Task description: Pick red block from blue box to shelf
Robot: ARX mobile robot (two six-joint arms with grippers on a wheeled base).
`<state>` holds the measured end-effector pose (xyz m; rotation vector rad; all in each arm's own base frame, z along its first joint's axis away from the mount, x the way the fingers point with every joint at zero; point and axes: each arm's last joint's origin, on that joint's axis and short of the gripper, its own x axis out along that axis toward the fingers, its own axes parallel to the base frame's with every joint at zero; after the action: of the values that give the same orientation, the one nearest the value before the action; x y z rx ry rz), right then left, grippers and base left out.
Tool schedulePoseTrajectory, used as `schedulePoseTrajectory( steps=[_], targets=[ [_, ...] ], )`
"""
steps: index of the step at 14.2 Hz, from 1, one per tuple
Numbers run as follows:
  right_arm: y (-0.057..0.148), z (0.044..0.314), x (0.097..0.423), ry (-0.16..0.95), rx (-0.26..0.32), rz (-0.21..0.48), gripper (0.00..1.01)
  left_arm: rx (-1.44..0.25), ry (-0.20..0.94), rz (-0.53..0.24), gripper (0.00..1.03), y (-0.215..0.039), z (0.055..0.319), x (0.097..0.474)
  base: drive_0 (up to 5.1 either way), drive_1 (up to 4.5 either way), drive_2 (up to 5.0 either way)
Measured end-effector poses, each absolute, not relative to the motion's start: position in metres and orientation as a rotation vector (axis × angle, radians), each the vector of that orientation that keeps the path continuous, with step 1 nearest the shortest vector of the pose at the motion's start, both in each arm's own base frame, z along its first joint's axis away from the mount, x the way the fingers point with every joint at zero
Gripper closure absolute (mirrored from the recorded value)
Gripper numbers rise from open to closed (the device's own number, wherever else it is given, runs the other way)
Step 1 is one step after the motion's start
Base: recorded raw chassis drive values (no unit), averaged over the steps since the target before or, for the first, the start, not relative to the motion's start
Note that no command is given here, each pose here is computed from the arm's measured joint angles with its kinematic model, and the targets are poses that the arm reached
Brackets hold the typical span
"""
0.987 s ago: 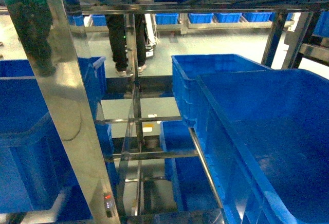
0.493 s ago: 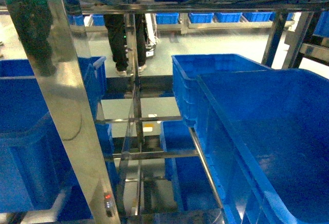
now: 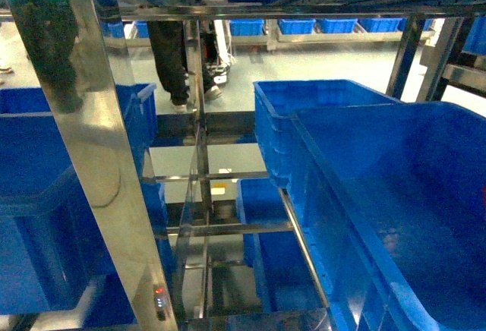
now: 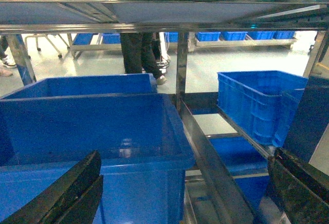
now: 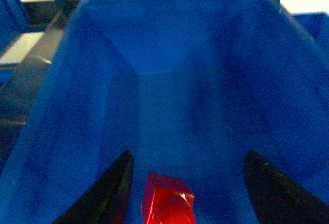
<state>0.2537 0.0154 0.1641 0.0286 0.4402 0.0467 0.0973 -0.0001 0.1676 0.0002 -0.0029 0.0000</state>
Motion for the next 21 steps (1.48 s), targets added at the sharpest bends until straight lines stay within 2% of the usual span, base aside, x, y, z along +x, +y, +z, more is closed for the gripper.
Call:
schedulePoseTrajectory(
  steps=[2,4,5,6,8,9,10,12,13,21],
  targets=[
    [0.020,0.151,0.247,0.495,0.017,0.009,0.23,0.000,-0.003,0.000,0.05,0.000,0.168,0.097,0.0,0.00,0.0],
    [0.021,0.171,0.219,0.390,0.013,0.003,0.01,0.000,-0.003,-0.001,0.05,0.000,0.168,0.097,0.0,0.00,0.0],
    [0.019,0.176,0.199,0.203,0.014,0.007,0.09,0.000,-0.002,0.000,0.05,0.000,0.168,0.097,0.0,0.00,0.0],
    [0.016,0.172,0.174,0.079,0.016,0.005,0.22,0.001,-0.004,0.000,0.05,0.000,0.168,0.097,0.0,0.00,0.0],
    [0.011,0.166,0.154,-0.003,0.012,-0.006,0.46,0.000,-0.004,0.000,0.05,0.000,0.168,0.097,0.0,0.00,0.0],
    [0.004,0.162,0.150,0.022,0.005,0.010,0.59,0.000,-0.003,0.000,0.05,0.000,0.168,0.097,0.0,0.00,0.0],
    [-0.001,0.160,0.146,0.034,0.006,-0.010,0.71,0.000,-0.003,0.004,0.05,0.000,0.168,0.097,0.0,0.00,0.0],
    [0.000,0.166,0.139,-0.002,0.006,-0.003,0.95,0.000,-0.003,0.000,0.05,0.000,0.168,0.097,0.0,0.00,0.0],
    [0.000,0.166,0.136,0.002,0.002,-0.002,0.99,0.000,-0.002,0.000,0.05,0.000,0.168,0.097,0.0,0.00,0.0],
    [0.000,0.171,0.118,-0.011,0.002,-0.002,1.00,0.000,-0.003,0.001,0.05,0.000,0.168,0.097,0.0,0.00,0.0]
  ],
)
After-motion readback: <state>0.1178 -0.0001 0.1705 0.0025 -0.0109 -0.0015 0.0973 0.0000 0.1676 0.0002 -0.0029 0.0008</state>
